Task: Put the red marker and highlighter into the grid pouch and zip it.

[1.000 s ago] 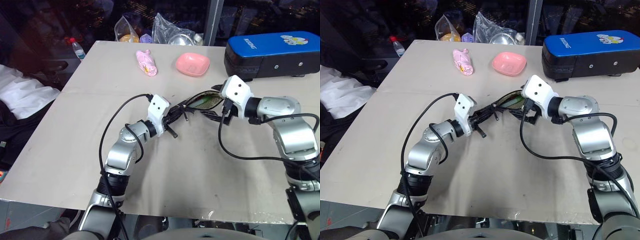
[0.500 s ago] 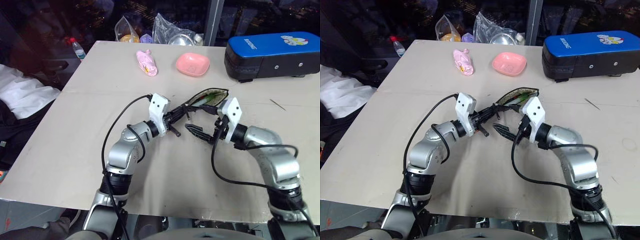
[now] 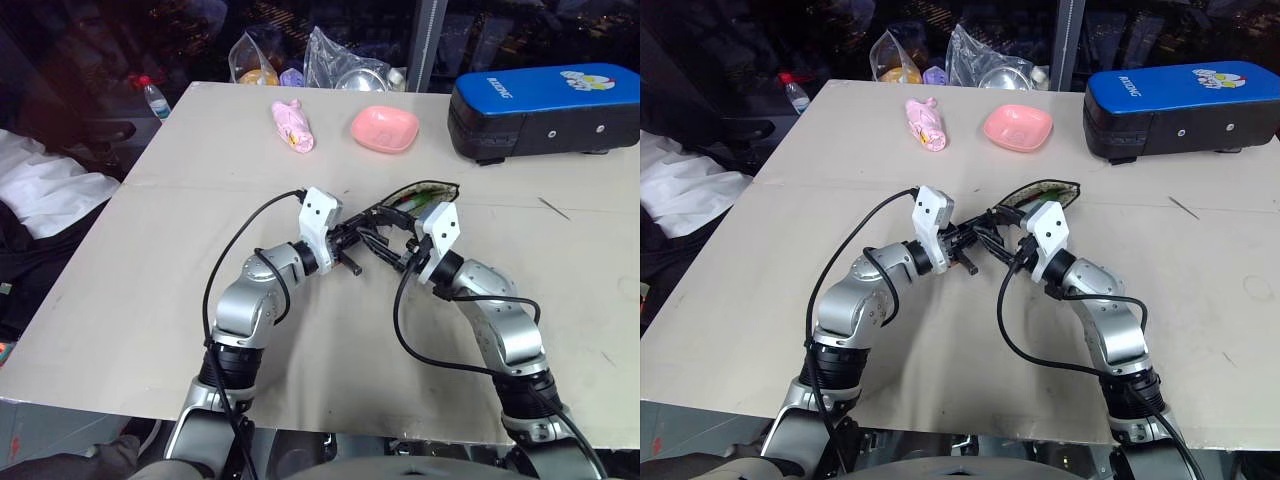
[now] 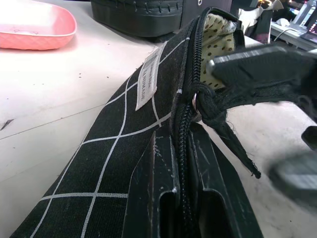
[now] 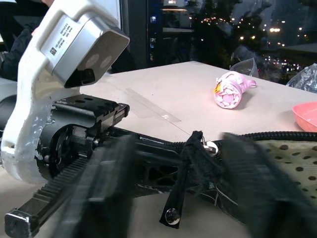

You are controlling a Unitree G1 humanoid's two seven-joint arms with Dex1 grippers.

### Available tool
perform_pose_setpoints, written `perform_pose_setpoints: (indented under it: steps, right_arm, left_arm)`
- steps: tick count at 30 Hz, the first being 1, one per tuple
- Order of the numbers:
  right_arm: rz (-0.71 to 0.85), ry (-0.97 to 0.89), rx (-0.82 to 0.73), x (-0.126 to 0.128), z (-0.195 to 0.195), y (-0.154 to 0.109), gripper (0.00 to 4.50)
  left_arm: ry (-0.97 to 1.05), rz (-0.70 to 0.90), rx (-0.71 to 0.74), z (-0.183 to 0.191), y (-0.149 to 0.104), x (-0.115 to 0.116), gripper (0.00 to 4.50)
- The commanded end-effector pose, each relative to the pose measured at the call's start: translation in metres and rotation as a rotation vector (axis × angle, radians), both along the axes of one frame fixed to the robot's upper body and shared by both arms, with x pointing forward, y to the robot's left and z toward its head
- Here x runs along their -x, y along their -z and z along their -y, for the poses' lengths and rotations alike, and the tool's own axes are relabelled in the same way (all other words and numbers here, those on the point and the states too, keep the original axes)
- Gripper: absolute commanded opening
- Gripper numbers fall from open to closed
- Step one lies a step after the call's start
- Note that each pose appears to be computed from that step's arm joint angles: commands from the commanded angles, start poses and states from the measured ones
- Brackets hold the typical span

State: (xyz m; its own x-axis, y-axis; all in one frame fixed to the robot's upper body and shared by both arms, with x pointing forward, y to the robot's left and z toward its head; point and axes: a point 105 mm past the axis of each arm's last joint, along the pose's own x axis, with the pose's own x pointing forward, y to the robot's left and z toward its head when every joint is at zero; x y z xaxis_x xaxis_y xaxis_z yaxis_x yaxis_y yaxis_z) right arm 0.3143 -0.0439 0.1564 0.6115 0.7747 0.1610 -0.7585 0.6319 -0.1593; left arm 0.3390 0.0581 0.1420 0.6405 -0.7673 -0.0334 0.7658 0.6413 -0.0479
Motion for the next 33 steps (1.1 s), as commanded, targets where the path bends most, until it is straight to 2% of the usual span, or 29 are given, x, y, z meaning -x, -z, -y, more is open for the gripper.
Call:
perform_pose_setpoints:
  steps: [1, 3, 13, 20, 33]
  right_arm:
    - [0.063, 0.007, -0.008, -0.002, -0.001, -0.013, 0.68]
    - [0.064, 0.007, -0.006, -0.003, -0.001, -0.013, 0.03]
    - [0.094, 0.049, 0.031, -0.01, 0.004, -0.013, 0.03]
    - [0.208, 0.149, -0.02, -0.017, 0.024, -0.035, 0.03]
    - [0.325, 0.306, -0.016, -0.028, 0.044, -0.047, 0.03]
  left_arm:
    - [0.028, 0.062, 0.011, 0.006, -0.016, 0.005, 0.0]
    - [0.029, 0.063, 0.01, 0.007, -0.016, 0.005, 0.0]
    - [0.026, 0.066, 0.007, 0.005, -0.016, 0.006, 0.0]
    - [0.021, 0.064, 0.006, 0.004, -0.014, 0.006, 0.0]
    - [0.019, 0.063, 0.002, 0.004, -0.013, 0.006, 0.0]
